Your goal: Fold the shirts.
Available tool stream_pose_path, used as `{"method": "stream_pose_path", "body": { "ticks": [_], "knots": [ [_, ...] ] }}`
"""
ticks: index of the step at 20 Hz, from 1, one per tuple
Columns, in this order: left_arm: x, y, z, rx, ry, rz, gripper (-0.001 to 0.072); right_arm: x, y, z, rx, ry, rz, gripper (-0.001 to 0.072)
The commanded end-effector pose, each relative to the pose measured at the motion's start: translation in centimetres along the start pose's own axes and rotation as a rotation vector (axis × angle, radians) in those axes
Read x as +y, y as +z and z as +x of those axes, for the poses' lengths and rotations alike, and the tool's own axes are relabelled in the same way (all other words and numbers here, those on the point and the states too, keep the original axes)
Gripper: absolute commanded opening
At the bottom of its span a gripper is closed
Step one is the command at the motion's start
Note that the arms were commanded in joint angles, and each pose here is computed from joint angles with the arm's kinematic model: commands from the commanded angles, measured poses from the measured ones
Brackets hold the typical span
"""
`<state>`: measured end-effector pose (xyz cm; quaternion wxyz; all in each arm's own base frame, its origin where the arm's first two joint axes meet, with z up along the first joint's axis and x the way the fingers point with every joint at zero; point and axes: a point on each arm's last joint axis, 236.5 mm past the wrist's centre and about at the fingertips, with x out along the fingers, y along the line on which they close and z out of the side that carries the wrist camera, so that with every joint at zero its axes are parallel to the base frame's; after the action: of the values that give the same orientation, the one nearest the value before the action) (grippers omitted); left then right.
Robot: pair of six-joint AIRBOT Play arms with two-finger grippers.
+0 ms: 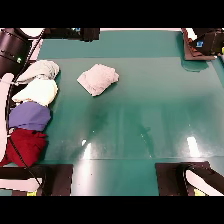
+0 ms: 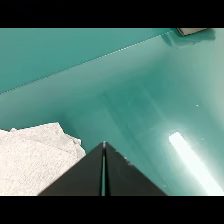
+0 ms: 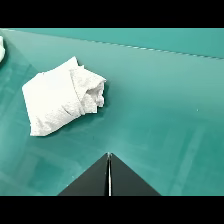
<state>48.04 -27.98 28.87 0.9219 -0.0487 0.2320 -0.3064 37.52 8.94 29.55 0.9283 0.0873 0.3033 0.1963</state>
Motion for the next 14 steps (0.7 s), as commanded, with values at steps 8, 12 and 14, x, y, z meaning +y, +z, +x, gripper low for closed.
{"method": "stream_pose_path", "body": {
  "ticks": [8, 12, 14],
  "knots": [
    [-0.01, 0.03, -0.03, -0.001, 0.000, 0.000, 0.0023, 0.01, 0.02, -0.03, -0.001, 0.000, 0.000, 0.0015],
    [-0.08, 0.05, -0.02, -0.002, -0.003, -0.004, 0.0023, 0.00, 0.02, -0.03, -0.001, 0.000, 0.000, 0.0015],
    [0.31, 0.33, 0.32, -0.018, 0.009, 0.004, 0.0026, 0.00, 0.01, -0.03, 0.000, 0.000, 0.000, 0.0015]
  ]
}}
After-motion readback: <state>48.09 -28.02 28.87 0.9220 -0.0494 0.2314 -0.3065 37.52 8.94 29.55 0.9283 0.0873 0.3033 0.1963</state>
